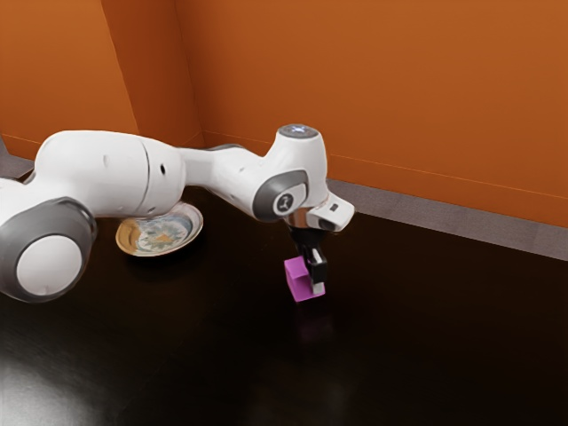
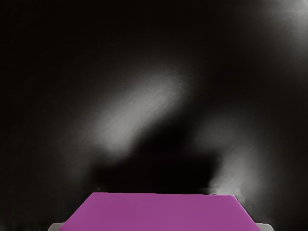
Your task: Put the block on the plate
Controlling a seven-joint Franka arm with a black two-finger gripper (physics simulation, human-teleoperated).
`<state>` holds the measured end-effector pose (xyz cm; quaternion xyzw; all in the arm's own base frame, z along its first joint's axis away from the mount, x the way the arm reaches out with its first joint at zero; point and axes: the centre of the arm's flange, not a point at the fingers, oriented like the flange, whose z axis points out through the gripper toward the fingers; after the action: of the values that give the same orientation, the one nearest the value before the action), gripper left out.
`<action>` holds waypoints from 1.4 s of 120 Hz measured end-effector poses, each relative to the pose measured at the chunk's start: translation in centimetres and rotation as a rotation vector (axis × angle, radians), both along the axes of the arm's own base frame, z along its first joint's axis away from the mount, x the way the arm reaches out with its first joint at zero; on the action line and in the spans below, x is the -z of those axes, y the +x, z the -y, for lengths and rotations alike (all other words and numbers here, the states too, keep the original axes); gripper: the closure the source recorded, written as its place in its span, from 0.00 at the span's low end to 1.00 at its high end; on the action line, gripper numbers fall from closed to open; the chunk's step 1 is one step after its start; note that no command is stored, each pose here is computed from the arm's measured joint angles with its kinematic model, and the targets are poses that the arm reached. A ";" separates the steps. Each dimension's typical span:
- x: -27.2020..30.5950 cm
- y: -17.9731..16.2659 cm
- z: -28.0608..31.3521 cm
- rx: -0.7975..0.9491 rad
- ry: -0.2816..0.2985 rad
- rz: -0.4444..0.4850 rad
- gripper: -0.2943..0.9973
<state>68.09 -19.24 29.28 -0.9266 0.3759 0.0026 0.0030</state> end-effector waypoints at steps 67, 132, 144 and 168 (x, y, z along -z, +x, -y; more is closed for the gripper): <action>-12.0 0.3 -29.5 -0.475 0.077 -0.060 0.49; -4.0 2.3 -42.7 -0.637 0.087 -0.031 0.48; -2.8 2.5 -42.8 -0.637 0.087 -0.021 0.47; -2.5 2.7 -42.8 -0.635 0.080 -0.001 0.33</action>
<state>70.82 23.56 31.79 -0.9968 0.0673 0.0188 0.0382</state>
